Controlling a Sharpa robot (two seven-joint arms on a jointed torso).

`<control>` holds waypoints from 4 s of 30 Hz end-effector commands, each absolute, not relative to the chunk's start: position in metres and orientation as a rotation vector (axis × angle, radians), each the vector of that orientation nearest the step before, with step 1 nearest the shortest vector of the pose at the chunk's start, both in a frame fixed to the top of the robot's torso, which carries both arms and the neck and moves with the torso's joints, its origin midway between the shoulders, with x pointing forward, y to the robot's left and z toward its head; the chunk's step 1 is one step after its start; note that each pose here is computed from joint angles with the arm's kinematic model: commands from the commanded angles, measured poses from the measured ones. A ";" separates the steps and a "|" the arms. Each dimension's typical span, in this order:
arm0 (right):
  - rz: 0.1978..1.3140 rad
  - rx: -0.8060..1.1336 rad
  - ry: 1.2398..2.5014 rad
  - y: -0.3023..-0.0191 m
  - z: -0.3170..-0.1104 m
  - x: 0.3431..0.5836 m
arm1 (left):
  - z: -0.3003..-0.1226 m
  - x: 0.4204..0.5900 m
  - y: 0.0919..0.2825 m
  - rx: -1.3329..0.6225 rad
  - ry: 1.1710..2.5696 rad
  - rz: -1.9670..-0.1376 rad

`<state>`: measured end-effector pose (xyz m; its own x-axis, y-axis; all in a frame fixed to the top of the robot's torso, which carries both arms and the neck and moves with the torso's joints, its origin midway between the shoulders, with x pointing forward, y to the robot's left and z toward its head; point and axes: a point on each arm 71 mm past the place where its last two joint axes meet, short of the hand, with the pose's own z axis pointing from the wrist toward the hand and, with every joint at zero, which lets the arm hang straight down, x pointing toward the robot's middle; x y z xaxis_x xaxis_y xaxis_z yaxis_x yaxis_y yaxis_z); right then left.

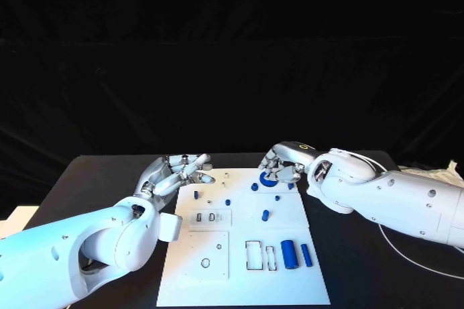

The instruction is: Assemble the parts on the task board

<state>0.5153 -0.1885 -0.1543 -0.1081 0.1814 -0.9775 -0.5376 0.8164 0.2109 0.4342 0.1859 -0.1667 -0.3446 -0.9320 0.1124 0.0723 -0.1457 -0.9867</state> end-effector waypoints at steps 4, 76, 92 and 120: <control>0.480 -0.413 1.610 -0.182 -0.154 0.517 | -0.158 0.430 0.184 -1.024 1.334 -1.649; 0.503 -0.324 1.426 -0.134 -0.137 0.533 | -0.156 0.436 0.186 -1.030 1.372 -1.647; 0.491 -0.324 1.445 -0.114 -0.142 0.545 | -0.155 0.433 0.184 -1.029 1.381 -1.658; 0.491 -0.337 1.509 -0.101 -0.149 0.550 | -0.155 0.434 0.184 -1.030 1.387 -1.660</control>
<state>0.5492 -0.1020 -0.1471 0.0129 0.1130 -0.9935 -0.5087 0.8561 0.0908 0.4348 0.1867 -0.1571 -0.3908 -0.9125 0.1204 0.0331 -0.1446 -0.9889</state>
